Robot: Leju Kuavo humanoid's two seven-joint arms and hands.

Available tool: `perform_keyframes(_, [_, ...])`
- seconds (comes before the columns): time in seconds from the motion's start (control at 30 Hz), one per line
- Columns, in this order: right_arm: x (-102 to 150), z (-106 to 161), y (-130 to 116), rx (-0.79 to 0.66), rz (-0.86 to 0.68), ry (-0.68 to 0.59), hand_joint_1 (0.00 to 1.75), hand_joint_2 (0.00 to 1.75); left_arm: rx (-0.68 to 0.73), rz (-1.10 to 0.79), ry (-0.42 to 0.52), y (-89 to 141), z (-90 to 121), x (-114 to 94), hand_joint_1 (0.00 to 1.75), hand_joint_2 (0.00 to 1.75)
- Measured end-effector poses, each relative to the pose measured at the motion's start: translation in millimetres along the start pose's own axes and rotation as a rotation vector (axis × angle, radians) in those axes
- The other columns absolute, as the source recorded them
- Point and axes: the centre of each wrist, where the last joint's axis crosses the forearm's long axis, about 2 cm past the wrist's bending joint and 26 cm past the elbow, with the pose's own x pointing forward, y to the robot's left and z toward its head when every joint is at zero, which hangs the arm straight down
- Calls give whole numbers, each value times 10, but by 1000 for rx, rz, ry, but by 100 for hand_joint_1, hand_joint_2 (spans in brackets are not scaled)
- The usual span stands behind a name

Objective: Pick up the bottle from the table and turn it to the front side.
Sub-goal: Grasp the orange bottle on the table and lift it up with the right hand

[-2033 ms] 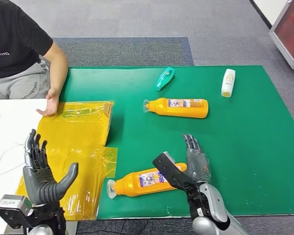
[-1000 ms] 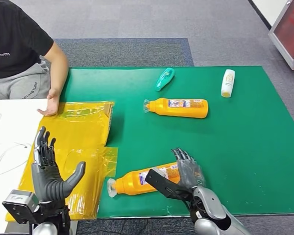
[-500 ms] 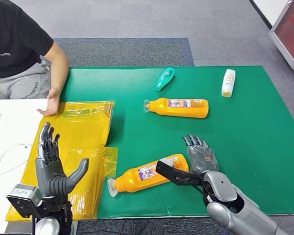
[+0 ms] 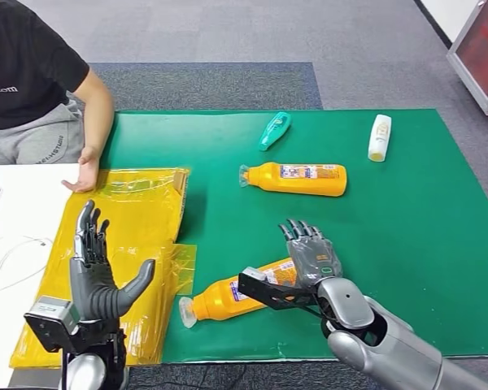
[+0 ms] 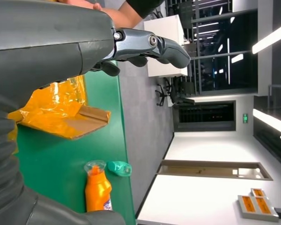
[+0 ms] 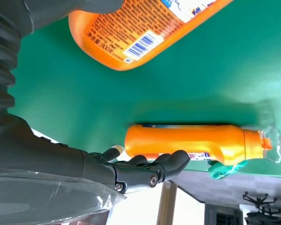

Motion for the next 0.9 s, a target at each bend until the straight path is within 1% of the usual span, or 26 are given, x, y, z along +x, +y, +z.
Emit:
perform_keyframes(0.3, [-57, 19, 40, 45, -47, 22, 0, 175, 5, -31, -14, 40, 1, -15, 0, 175])
perform_keyframes(0.5, [-89, 71, 91, 77, -59, 25, 0, 175, -5, -32, 2, 56, 3, -38, 0, 175])
perform_keyframes(0.63, [-79, 98, 133, 102, -46, 30, 0, 175, -12, -33, 5, 57, -27, -52, 0, 175])
perform_keyframes(0.9, [-128, 94, 103, 103, -22, 33, 0, 175, -15, -39, 6, 62, -72, -78, 0, 175])
